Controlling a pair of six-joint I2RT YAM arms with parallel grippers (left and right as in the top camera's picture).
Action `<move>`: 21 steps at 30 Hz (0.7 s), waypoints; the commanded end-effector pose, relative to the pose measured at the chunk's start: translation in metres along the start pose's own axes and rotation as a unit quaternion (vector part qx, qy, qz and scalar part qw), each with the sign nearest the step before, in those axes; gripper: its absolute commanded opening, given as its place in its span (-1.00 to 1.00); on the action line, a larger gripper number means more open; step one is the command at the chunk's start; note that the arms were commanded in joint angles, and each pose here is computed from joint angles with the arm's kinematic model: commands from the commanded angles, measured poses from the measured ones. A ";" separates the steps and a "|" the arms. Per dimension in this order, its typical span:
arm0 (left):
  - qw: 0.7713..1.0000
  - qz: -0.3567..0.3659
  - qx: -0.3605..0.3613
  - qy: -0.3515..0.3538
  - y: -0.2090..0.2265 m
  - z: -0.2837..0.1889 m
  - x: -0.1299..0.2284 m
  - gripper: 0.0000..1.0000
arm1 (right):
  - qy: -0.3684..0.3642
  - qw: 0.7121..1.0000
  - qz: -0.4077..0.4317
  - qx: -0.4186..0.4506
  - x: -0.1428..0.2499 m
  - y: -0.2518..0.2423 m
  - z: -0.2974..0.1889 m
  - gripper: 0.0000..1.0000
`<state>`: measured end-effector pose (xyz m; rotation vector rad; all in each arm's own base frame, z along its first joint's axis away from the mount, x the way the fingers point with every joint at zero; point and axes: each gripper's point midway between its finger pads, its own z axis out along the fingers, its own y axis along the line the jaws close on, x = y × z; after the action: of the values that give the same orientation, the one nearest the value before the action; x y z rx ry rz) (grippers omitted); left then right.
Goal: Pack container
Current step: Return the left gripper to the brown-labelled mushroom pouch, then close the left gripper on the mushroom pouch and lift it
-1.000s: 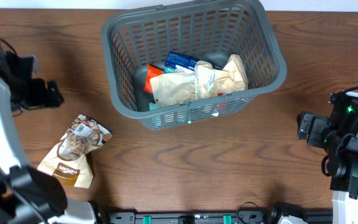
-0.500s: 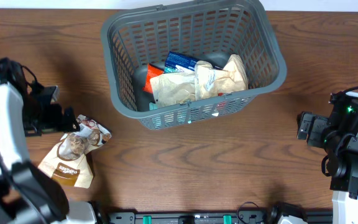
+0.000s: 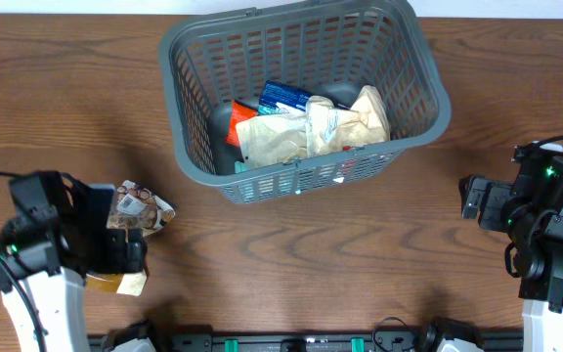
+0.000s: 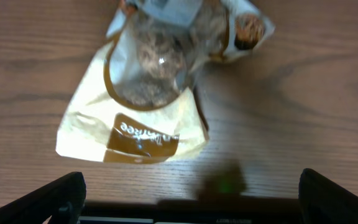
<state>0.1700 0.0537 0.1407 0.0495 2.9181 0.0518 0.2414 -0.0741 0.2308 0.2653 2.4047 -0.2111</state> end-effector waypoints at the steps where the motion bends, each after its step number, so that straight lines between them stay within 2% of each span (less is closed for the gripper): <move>1: 1.000 0.014 -0.026 0.011 0.003 0.010 0.014 0.97 | 0.001 1.000 -0.001 -0.017 0.001 0.007 0.000 0.98; 14: 0.999 0.025 -0.034 0.020 0.003 0.032 0.021 0.97 | 0.001 1.000 -0.001 -0.017 0.001 0.007 0.000 0.98; 18: 0.998 0.043 -0.033 0.023 0.001 0.047 0.010 0.97 | 0.001 1.000 -0.001 -0.017 0.001 0.007 0.000 0.98; 21: 0.999 0.030 -0.034 0.018 0.004 0.059 -0.005 0.97 | 0.001 1.000 -0.001 -0.017 0.001 0.007 0.000 0.98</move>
<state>0.1840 0.0575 0.0938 0.1470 2.9199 0.1584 0.2422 -0.0710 0.2306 0.2568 2.4047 -0.1891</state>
